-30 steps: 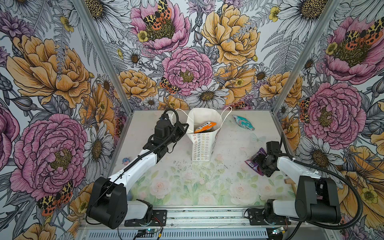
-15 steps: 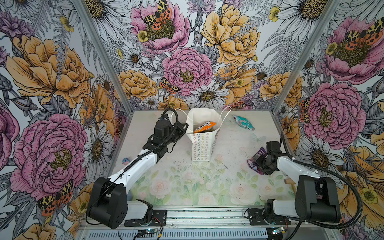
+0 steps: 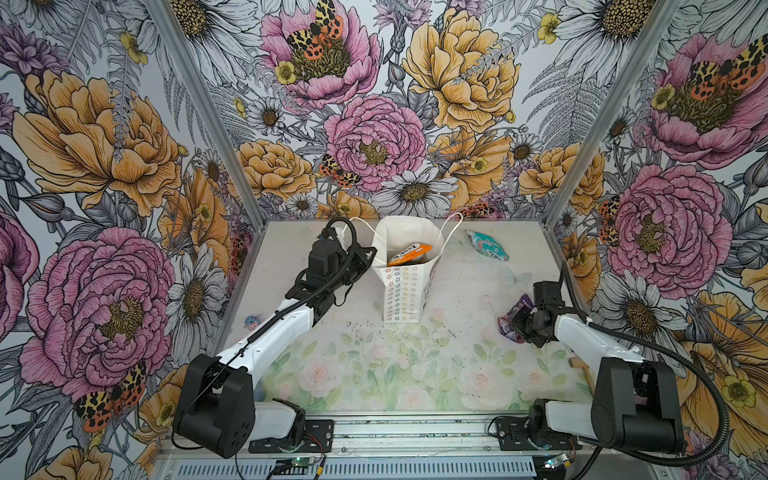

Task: Place the snacks into the paper bag
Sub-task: 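Lift the purple packet with the right gripper off the table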

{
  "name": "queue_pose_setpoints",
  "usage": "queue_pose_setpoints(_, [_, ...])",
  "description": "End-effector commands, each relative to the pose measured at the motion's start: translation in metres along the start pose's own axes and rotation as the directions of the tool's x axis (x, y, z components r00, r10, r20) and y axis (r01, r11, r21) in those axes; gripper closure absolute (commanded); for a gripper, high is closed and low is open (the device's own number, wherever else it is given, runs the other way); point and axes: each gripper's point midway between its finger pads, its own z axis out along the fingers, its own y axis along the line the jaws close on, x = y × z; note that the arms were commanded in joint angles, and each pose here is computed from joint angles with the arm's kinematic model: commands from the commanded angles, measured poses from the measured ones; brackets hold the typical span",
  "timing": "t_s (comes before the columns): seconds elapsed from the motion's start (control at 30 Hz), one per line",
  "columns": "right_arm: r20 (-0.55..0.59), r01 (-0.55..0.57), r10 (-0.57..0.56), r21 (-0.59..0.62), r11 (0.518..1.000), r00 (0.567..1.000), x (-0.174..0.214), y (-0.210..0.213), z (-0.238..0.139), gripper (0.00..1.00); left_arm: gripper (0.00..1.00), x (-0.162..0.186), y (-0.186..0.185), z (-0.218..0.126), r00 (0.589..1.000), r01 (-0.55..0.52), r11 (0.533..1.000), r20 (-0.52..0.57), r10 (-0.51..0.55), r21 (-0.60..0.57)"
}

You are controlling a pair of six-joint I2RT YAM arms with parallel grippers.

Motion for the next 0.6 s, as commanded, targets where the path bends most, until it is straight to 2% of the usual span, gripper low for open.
queue_pose_setpoints(0.0, [0.025, 0.039, -0.038, -0.042, 0.998, 0.999, -0.002, 0.009, -0.011, 0.87, 1.0, -0.002, 0.001, -0.003, 1.0, 0.004, 1.0, 0.009, -0.004, 0.004])
queue_pose_setpoints(0.37, [0.087, 0.131, -0.119, -0.146, 0.981, 0.989, -0.011, 0.035, -0.05, 1.0, 1.0, -0.001, 0.0, -0.002, 1.0, 0.003, 1.0, 0.008, -0.003, 0.005])
queue_pose_setpoints(0.57, [0.112, 0.174, -0.155, -0.182, 0.968, 0.982, -0.012, 0.045, -0.073, 1.0, 1.0, -0.002, -0.001, -0.003, 1.0, 0.003, 1.0, 0.009, -0.003, 0.006])
